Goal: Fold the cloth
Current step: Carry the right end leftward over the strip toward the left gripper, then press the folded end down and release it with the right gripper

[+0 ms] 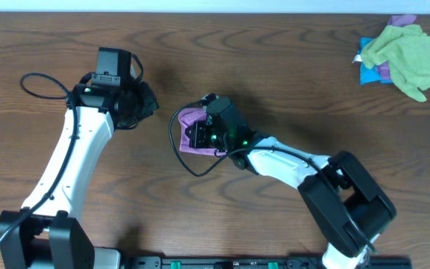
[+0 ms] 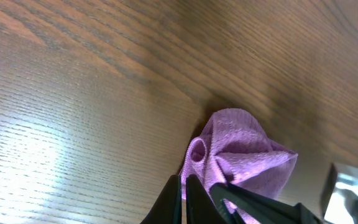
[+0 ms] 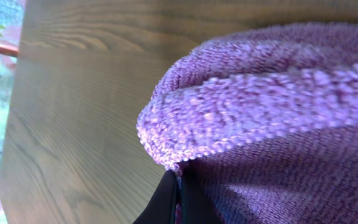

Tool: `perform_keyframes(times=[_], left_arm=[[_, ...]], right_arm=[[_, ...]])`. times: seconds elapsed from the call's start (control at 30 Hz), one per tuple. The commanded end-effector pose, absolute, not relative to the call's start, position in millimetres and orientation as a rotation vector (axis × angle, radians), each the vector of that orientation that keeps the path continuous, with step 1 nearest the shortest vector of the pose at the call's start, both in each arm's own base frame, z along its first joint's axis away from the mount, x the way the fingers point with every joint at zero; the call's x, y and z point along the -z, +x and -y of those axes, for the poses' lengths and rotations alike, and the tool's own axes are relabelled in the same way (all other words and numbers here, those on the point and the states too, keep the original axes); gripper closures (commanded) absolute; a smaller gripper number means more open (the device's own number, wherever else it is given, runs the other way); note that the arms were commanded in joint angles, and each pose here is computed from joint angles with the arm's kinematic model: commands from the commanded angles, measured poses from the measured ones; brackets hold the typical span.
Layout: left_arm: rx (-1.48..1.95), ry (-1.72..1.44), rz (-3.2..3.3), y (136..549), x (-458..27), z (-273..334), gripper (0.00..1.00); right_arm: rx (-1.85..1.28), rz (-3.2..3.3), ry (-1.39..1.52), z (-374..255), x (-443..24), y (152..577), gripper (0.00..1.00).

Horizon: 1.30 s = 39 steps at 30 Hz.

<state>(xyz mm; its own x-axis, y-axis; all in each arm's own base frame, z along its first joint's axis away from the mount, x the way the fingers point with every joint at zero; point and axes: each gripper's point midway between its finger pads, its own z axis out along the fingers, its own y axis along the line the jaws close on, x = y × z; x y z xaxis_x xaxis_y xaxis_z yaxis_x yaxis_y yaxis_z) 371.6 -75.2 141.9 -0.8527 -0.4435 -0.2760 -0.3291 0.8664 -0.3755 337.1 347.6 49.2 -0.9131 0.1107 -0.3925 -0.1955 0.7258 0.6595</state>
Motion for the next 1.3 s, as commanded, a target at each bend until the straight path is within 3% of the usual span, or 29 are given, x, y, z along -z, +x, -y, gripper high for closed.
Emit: perform_keyframes(times=[0.0, 0.27, 0.33, 0.4, 0.43, 0.53, 0.6, 0.87, 1.27], left_arm=[[0.466, -0.539, -2.652, 376.2, -155.7, 74.8, 0.94], [0.480, -0.537, -2.654, 375.9, -156.1, 76.5, 0.94], [0.480, -0.537, -2.654, 375.9, -156.1, 76.6, 0.94], [0.480, -0.536, -2.654, 375.9, -156.2, 76.6, 0.94], [0.481, -0.536, -2.653, 375.9, -156.3, 76.6, 0.94], [0.480, -0.536, -2.652, 375.8, -156.6, 76.5, 0.94], [0.481, -0.536, -2.652, 375.8, -156.8, 76.6, 0.94], [0.490, -0.534, -2.653, 375.6, -157.0, 77.7, 0.94], [0.493, -0.532, -2.645, 374.5, -160.7, 77.7, 0.94]], right_arm=[[-1.030, -2.522, -0.076, -355.2, -48.1, 336.7, 0.99], [-1.005, -2.517, -0.073, -355.5, -47.1, 336.8, 0.98], [-1.007, -2.518, -0.078, -356.9, -47.2, 335.4, 0.94], [-1.009, -2.518, -0.085, -358.5, -47.2, 333.8, 0.74], [-1.011, -2.519, -0.089, -359.6, -47.2, 332.5, 0.48], [-1.040, -2.526, -0.106, -362.7, -48.2, 328.6, 0.23], [-1.073, -2.533, -0.129, -365.2, -49.4, 324.7, 0.01], [-1.192, -2.434, -0.266, -377.6, -81.4, 320.9, 0.01], [-1.166, -2.326, -0.236, -358.1, -120.5, 343.9, 0.01]])
